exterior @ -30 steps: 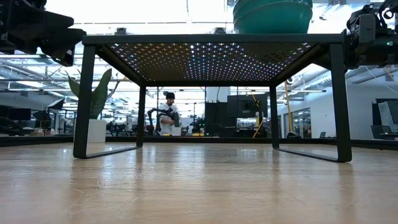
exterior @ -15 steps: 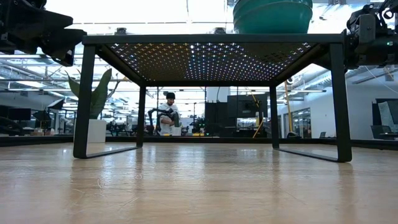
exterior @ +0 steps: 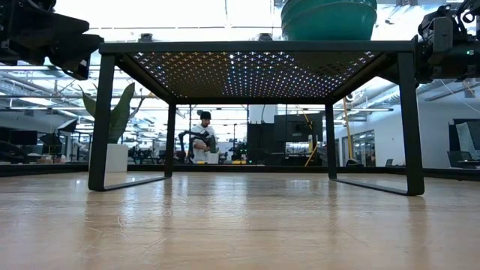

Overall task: Pick & Place Mini bowls
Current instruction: Return to Home Position

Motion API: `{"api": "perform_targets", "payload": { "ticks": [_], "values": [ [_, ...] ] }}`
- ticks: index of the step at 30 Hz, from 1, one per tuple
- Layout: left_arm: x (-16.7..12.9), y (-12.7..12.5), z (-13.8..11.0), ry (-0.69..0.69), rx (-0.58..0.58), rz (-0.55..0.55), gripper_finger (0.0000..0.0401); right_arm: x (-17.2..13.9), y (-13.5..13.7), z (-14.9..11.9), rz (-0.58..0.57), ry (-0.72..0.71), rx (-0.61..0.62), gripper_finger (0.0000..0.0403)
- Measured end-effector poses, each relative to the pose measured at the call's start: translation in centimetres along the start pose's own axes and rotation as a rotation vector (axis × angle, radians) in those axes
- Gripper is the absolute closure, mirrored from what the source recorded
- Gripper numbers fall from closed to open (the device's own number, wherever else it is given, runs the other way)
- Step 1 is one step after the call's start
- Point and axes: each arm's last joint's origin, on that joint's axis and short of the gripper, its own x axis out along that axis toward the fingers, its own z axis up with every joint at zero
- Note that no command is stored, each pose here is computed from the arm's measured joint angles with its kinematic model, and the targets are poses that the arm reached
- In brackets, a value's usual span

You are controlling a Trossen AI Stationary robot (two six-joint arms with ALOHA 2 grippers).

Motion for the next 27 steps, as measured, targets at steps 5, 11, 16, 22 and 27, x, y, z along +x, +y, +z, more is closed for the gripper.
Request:
{"api": "perform_targets", "payload": {
  "ticks": [5, 11, 16, 22, 27],
  "values": [
    [0.0, 0.0, 0.0, 0.0, 0.0, 0.0, 0.024, 0.0, 0.0, 0.0, 0.0, 0.0, 0.0, 0.0291],
    [0.0, 0.0, 0.0, 0.0, 0.0, 0.0, 0.0227, 0.0, 0.0, 0.0, 0.0, 0.0, 0.0, 0.0292],
    [0.0, 0.0, 0.0, 0.0, 0.0, 0.0, 0.0222, 0.0, 0.0, 0.0, 0.0, 0.0, 0.0, 0.0292],
    [0.0, 0.0, 0.0, 0.0, 0.0, 0.0, 0.0234, 0.0, 0.0, 0.0, 0.0, 0.0, 0.0, 0.0291],
    [0.0, 0.0, -0.02, 0.001, 0.0, 0.0, 0.0244, 0.0, 0.0, 0.0, 0.0, 0.0, 0.0, 0.0293]
  ]
}}
